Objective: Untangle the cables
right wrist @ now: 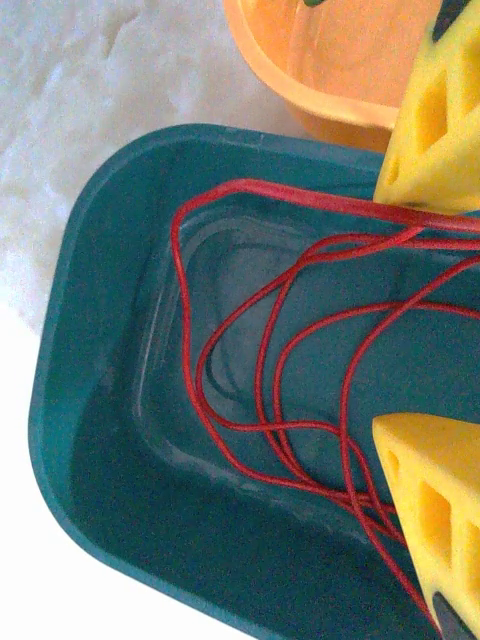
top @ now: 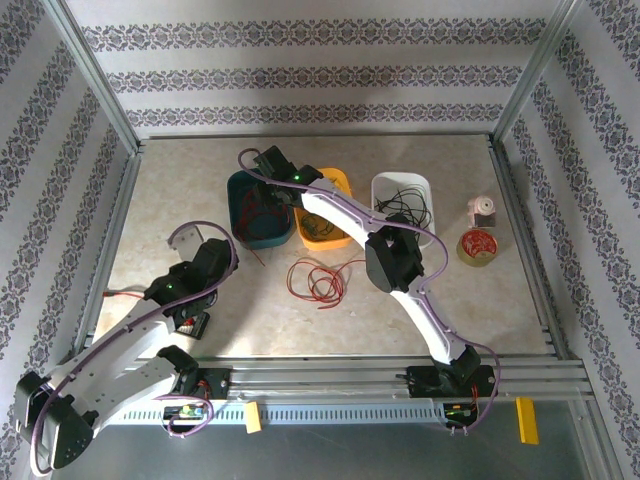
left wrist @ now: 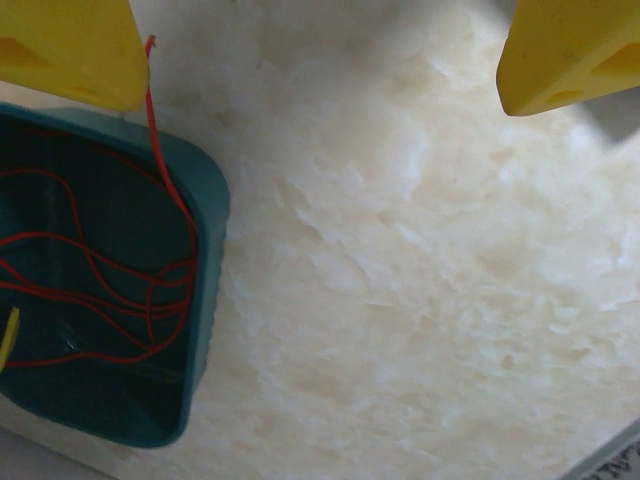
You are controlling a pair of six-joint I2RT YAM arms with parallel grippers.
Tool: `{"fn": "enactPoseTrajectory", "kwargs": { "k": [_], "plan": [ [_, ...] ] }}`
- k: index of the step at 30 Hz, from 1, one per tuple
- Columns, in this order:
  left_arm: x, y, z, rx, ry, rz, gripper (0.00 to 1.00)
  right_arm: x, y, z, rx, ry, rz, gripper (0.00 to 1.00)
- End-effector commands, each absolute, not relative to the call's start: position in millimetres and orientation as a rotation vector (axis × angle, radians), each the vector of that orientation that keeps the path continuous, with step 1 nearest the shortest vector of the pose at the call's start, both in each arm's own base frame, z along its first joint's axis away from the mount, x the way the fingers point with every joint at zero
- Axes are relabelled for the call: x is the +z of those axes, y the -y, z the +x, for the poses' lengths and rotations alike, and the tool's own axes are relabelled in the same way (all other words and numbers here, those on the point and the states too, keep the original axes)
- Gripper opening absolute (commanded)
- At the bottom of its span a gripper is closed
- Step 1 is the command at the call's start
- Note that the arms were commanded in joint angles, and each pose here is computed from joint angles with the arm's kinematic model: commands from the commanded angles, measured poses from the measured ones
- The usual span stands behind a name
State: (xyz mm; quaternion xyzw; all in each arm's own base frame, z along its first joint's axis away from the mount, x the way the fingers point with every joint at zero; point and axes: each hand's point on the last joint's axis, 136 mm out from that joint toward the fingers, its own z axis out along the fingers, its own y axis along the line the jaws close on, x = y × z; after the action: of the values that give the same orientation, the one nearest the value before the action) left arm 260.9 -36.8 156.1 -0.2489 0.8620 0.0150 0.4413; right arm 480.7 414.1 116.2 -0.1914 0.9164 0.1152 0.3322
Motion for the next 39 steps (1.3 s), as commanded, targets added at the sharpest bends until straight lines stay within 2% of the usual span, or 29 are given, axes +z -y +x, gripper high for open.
{"fn": "enactPoseTrajectory", "kwargs": {
  "k": [1, 6, 15, 24, 33, 39],
  "plan": [
    [149.4, 50.7, 268.1, -0.019, -2.184, -0.549, 0.90, 188.4, -405.6, 487.5, 0.320, -2.254, -0.460, 0.56],
    [133.9, 66.8, 274.9, -0.103, -2.254, -0.528, 0.86, 222.9, -395.8, 483.7, 0.315, -2.201, -0.455, 0.59],
    [112.2, 92.1, 297.2, -0.236, -2.304, -0.537, 0.81, 250.1, -360.5, 449.1, 0.337, -2.173, -0.405, 0.57],
    [85.9, 114.2, 313.8, -0.269, -2.433, -0.488, 0.71, 255.1, -317.1, 415.4, 0.310, -2.176, -0.332, 0.57],
    [76.4, 124.6, 327.2, -0.289, -2.447, -0.432, 0.70, 247.4, -299.5, 406.9, 0.291, -2.189, -0.306, 0.56],
    [63.1, 126.4, 333.3, -0.217, -2.514, -0.386, 0.54, 245.6, -295.9, 402.0, 0.290, -2.195, -0.306, 0.55]
  ]
}}
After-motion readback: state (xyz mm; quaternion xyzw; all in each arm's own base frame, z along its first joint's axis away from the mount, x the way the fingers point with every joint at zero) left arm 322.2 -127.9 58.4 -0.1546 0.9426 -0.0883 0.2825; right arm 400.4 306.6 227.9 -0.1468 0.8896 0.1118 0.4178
